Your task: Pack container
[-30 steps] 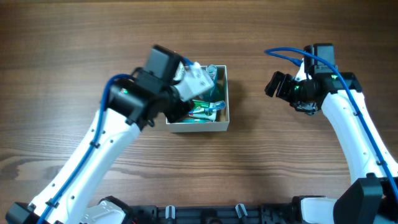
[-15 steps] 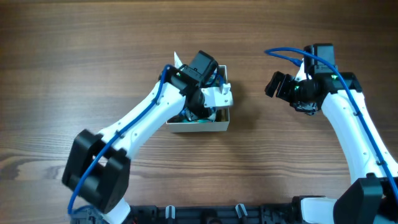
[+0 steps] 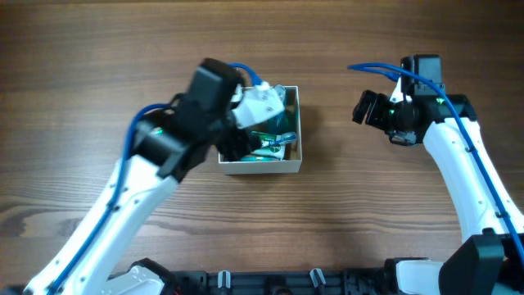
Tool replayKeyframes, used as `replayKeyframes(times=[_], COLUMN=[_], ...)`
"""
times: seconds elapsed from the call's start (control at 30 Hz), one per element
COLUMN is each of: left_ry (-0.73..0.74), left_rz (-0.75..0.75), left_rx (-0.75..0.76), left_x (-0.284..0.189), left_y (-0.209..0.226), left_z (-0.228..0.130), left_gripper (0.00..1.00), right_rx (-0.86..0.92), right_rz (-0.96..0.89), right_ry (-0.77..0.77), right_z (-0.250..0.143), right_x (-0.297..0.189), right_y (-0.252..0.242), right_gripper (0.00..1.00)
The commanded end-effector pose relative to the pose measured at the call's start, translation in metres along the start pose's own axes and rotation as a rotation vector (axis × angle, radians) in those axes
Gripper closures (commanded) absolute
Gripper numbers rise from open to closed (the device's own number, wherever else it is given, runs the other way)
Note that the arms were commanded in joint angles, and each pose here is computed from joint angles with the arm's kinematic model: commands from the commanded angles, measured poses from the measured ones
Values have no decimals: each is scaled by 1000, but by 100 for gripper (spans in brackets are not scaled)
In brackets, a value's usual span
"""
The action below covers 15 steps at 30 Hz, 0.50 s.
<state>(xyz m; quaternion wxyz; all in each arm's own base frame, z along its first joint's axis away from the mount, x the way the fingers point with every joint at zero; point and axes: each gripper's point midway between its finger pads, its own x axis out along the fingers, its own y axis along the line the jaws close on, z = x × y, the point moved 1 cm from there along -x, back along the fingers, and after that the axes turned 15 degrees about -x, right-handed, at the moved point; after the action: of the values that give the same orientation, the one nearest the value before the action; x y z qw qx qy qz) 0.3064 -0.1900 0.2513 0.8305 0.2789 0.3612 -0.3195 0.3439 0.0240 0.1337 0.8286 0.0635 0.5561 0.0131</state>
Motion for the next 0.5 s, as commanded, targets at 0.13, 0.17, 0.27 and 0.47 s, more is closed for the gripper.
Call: replayKeyframes(times=[0.13,0.17,0.27,0.47], left_ry=[-33,-34,-8,27], left_rz=[315,331,372,327], left_rx=[-872,-926,-1003,-1040], left_x=[-30,-30,-31,-40], left_y=[141,150,170,160], left_z=[-70,-77,-101,-114], left_gripper=[0,0,0,0], right_rx=[-383,-390,-391,-254], right_rz=[-60,-59,-58,-40], right_ry=[-346,-389,-498,-497], right_z=[85,94,116,98], right_x=[-58,-62,-73,-103], right_y=[50,53,58,52], right_gripper=[0,0,0,0])
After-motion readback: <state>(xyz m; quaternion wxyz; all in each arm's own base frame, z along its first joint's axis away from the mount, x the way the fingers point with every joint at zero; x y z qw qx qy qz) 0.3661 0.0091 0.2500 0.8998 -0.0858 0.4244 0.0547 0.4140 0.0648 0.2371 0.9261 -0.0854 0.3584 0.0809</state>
